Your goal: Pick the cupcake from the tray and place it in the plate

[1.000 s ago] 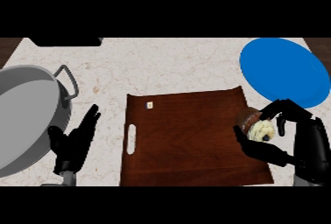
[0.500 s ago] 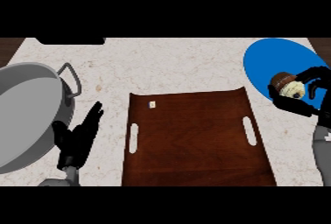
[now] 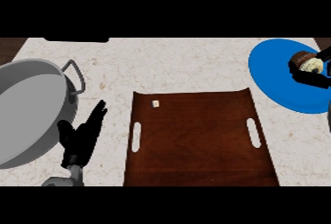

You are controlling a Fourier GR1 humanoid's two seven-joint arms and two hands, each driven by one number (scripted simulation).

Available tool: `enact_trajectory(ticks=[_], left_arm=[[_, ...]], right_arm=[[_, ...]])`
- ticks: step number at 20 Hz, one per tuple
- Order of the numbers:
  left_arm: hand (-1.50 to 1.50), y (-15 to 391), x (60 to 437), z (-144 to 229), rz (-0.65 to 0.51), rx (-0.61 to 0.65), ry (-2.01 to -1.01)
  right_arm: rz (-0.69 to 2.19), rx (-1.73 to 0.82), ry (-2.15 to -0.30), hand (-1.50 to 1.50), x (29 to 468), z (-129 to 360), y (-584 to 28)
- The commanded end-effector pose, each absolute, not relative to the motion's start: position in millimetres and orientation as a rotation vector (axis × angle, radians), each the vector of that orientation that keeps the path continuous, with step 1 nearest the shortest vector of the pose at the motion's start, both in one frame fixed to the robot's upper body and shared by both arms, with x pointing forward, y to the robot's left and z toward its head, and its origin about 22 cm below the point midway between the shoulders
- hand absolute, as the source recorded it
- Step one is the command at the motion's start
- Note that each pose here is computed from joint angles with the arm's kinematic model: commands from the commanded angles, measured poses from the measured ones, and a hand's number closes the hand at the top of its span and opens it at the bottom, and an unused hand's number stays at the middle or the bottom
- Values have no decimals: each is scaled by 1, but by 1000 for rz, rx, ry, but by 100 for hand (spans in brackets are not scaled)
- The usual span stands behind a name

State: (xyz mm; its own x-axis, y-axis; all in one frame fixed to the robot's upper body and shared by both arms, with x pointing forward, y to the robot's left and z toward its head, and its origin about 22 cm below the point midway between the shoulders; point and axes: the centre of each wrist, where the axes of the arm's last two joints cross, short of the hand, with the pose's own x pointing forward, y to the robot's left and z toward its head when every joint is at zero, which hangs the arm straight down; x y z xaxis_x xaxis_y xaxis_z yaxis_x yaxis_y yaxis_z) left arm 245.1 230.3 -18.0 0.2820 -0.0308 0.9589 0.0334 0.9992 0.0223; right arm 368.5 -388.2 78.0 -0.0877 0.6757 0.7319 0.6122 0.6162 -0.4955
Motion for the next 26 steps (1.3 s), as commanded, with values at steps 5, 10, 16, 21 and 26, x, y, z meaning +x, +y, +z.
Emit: enact_trajectory(ticks=[5, 10, 16, 21, 26], left_arm=[[0, 220, 245, -31, -59, -25, -1208], [0, 224, 248, -20, -83, -51, -1241], [0, 220, 247, -25, -76, -54, -1234], [0, 226, 252, -24, -53, -39, -1227], [0, 220, 240, -24, -63, -44, -1231]], right_arm=[[120, -1052, -1507, 150, 381, 82, -430], [324, -959, -1414, -150, 375, 62, -435], [234, -774, -1598, -150, 381, 59, -427], [3, -714, -1756, -150, 376, 55, -433], [-116, -648, -1737, -150, 363, 73, -466]])
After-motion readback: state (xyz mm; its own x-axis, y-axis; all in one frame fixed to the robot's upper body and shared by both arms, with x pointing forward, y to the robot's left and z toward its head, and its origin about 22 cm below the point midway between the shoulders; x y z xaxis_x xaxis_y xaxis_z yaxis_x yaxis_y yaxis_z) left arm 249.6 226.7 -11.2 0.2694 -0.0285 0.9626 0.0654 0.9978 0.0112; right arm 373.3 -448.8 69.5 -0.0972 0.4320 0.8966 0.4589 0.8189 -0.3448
